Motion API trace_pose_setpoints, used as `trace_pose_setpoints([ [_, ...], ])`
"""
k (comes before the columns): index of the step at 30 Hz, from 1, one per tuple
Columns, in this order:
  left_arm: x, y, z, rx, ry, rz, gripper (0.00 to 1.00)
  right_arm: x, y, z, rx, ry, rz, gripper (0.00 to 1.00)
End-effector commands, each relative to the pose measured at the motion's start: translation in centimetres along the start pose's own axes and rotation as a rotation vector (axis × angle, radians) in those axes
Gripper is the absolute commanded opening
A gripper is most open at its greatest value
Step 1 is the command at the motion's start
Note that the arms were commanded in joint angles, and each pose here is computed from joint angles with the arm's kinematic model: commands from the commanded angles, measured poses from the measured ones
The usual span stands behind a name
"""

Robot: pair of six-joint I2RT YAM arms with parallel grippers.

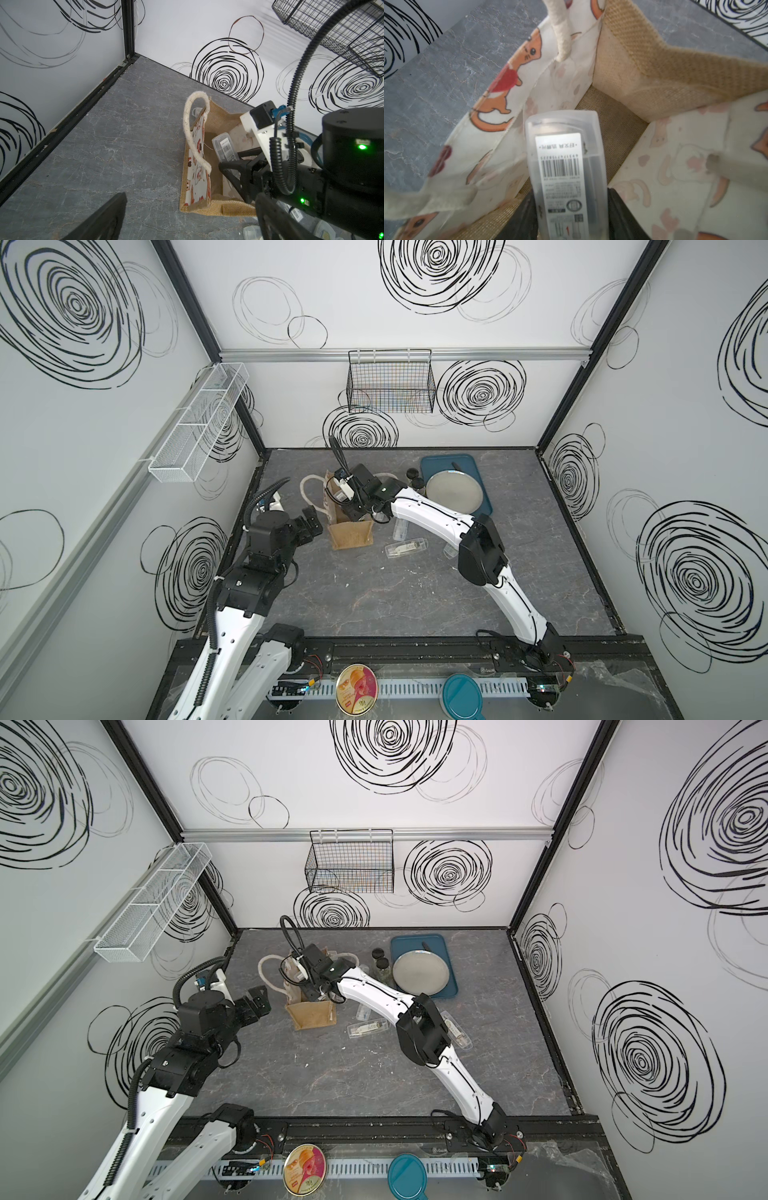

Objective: Put the compass set into the canvas bag
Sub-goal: Place the compass set in the canvas bag, then pick up the compass set at the center of the board.

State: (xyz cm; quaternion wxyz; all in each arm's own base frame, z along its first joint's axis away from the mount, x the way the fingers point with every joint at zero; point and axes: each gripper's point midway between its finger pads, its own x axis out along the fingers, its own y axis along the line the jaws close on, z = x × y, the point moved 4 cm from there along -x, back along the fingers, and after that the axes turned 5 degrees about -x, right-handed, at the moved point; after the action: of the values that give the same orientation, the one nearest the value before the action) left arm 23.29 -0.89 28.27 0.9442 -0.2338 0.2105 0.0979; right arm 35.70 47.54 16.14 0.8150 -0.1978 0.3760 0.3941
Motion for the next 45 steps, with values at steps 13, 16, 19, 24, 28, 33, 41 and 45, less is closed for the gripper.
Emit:
trace_pose_setpoints([
  [13, -0.9, -0.8, 0.9, -0.023, -0.026, -0.041, 0.99, -4.9, -0.4, 2.1, 0.082, -0.046, -0.004, 0.66],
  [16, -0.8, -0.9, 0.9, -0.023, -0.021, -0.048, 0.99, -7.3, -0.2, 4.0, 0.067, -0.122, 0.008, 0.70],
  [19, -0.8, -1.0, 0.9, -0.024, -0.018, -0.054, 0.99, -9.6, -0.1, 5.3, 0.054, -0.178, 0.023, 0.72],
  [24, -1.0, -1.5, 1.1, -0.021, -0.020, -0.072, 0.99, -14.9, -0.8, 7.0, 0.043, -0.264, -0.009, 0.72],
  [28, -0.8, -2.0, 0.8, -0.014, -0.006, -0.098, 0.99, -19.9, -3.1, 6.4, 0.041, -0.296, -0.131, 0.73],
  [33, -0.2, -3.6, -0.1, 0.006, 0.026, -0.163, 0.99, -24.4, -8.2, 1.2, 0.148, -0.222, -0.297, 0.77],
  [41, -0.7, -6.2, -0.6, 0.054, 0.034, -0.219, 0.99, -26.7, -16.2, -16.1, 0.543, -0.070, -0.427, 0.81],
  [45, -0.8, -7.1, -0.9, 0.067, 0.041, -0.235, 0.99, -24.9, -17.4, -23.8, 0.687, 0.019, -0.437, 0.83],
])
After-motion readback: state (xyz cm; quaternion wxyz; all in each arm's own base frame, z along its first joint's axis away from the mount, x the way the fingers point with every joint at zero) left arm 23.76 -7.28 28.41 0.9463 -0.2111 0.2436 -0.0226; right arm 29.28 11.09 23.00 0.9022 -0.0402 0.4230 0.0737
